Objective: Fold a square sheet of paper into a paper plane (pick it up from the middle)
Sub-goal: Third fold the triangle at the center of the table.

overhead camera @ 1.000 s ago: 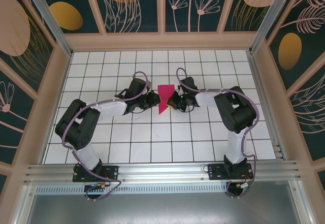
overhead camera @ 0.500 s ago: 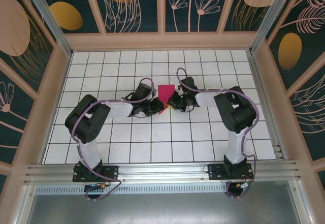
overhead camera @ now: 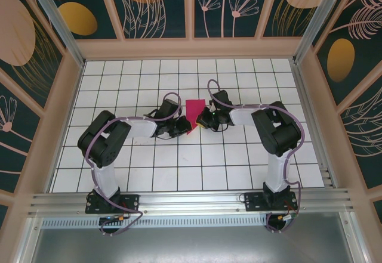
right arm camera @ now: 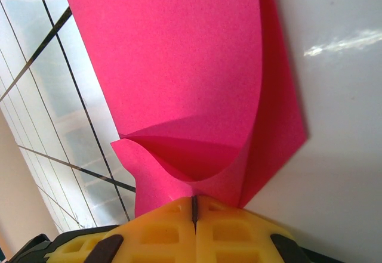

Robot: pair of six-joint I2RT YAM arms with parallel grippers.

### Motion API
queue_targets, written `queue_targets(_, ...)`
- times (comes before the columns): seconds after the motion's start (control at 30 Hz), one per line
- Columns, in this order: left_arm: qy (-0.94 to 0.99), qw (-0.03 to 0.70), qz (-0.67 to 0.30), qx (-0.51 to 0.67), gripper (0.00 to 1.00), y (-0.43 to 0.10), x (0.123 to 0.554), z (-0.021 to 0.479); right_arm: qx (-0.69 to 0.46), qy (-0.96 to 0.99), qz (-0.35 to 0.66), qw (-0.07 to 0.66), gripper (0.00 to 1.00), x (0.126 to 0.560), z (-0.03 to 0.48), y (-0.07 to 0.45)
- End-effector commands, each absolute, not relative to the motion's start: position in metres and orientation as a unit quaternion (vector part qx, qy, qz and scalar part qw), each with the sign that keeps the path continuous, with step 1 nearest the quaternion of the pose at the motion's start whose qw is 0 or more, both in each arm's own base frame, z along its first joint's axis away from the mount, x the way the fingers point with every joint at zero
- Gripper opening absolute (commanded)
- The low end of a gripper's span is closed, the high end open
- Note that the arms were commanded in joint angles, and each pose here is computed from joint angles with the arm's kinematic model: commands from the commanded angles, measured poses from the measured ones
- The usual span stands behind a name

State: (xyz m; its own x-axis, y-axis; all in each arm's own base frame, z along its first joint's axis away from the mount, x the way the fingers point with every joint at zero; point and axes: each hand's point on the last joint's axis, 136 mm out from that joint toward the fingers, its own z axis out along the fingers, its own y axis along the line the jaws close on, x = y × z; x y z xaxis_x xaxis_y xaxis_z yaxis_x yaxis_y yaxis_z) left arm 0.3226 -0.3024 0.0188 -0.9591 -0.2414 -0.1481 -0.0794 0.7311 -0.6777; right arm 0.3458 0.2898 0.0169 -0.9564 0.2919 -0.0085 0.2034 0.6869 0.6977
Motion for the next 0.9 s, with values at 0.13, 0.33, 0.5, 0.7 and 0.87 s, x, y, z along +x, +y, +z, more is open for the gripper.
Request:
queue_targets(0.13,0.935,0.113,-0.324,-0.086,0.12,-0.295,0.323,0.005,0.171,0.938,0.301,0.026,0.0,0.327,-0.029,0.266)
queue_targets(0.33,0.942,0.11,-0.303,-0.092,0.11,-0.286,0.32,-0.004,0.143,0.933,0.327,0.052,0.0,0.342,-0.008,0.274)
queue_targets(0.5,0.947,0.105,-0.289,-0.097,0.09,-0.281,0.316,-0.011,0.084,0.919,0.371,0.106,0.0,0.359,0.038,0.286)
queue_targets(0.7,0.951,0.094,-0.277,-0.104,0.04,-0.277,0.312,-0.019,0.041,0.912,0.393,0.109,0.0,0.344,0.046,0.295)
queue_targets(0.87,0.954,0.09,-0.263,-0.111,0.0,-0.273,0.312,-0.022,0.029,0.916,0.389,0.092,0.0,0.334,0.034,0.303)
